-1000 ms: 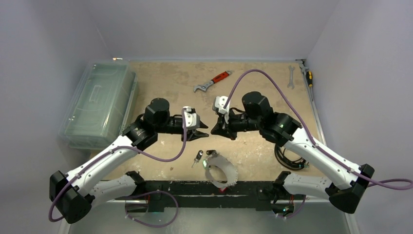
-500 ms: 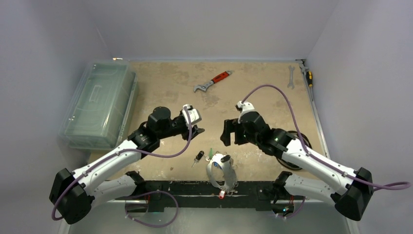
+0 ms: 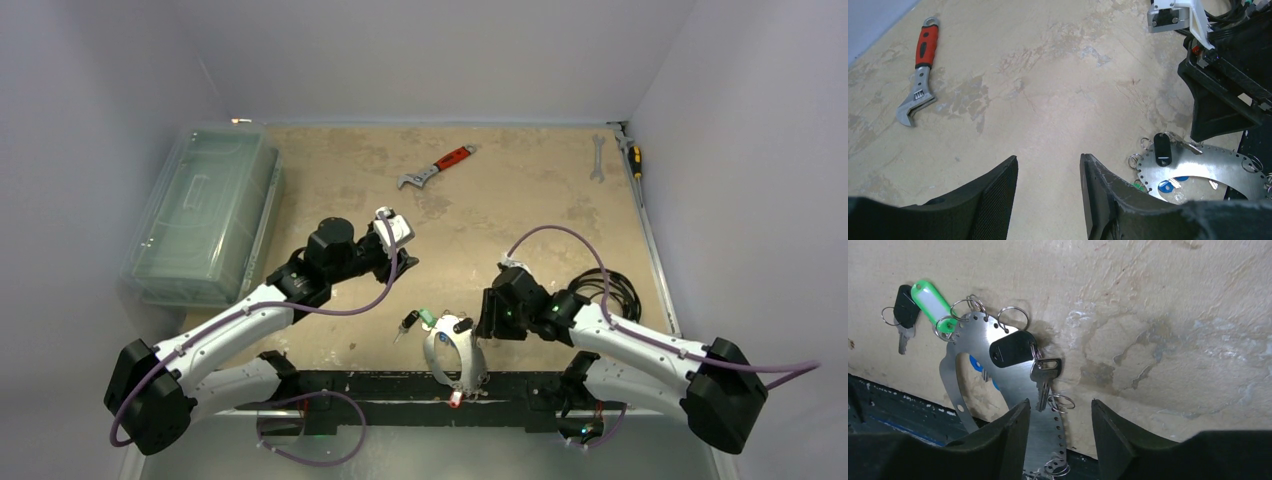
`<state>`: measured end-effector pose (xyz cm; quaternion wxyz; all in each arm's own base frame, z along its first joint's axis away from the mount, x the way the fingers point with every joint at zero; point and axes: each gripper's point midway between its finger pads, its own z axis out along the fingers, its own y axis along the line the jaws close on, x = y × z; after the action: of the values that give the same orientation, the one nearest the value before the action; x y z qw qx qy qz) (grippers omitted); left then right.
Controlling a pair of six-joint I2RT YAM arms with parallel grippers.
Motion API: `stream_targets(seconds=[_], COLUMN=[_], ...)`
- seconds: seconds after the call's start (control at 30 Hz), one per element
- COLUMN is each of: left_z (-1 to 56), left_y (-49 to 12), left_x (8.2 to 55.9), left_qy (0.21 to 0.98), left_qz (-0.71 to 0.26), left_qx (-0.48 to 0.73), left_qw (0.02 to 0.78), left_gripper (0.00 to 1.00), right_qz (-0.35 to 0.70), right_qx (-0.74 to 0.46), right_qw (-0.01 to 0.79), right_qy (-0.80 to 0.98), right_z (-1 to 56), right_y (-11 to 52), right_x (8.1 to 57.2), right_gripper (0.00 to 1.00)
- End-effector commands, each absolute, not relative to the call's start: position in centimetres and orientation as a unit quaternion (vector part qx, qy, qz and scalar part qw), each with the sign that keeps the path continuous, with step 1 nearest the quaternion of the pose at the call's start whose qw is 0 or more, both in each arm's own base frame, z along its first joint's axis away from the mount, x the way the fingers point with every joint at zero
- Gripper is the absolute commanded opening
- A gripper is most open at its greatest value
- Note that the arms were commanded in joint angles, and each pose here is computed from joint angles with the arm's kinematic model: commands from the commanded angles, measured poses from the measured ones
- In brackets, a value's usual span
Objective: Put the keys on the keyring
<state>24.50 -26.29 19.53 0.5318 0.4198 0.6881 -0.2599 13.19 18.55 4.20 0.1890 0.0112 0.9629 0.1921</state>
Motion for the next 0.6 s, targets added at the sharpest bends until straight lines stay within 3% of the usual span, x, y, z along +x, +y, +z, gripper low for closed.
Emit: stream_targets(seconds=[0.0, 0.47, 0.57], left_z=[22.0, 21.3, 21.3], left_y=[-27.1, -27.6, -27.6], left_x=[24.7, 24.5, 24.4], left_qy=[0.667, 0.668, 0.668], left_qz=[-0.277, -0.285, -0.286], left_qx=[0.415, 0.426, 0.427], left_qw=[0.553, 0.54, 0.538], left_gripper=[0.47, 0.46, 0.45], right_qz=[0.234, 0.245, 0.244], right_qx=[0.05, 0.09, 0.09], right_qw=[0.19, 0.173, 0.172], right_qy=[0.952, 0.95, 0.95], right_z=[4.7, 1.0, 0.6], right_y=[19.7, 19.1, 19.0], right_x=[13.2, 12.1, 12.0], right_gripper=[0.45, 0.28, 0.19])
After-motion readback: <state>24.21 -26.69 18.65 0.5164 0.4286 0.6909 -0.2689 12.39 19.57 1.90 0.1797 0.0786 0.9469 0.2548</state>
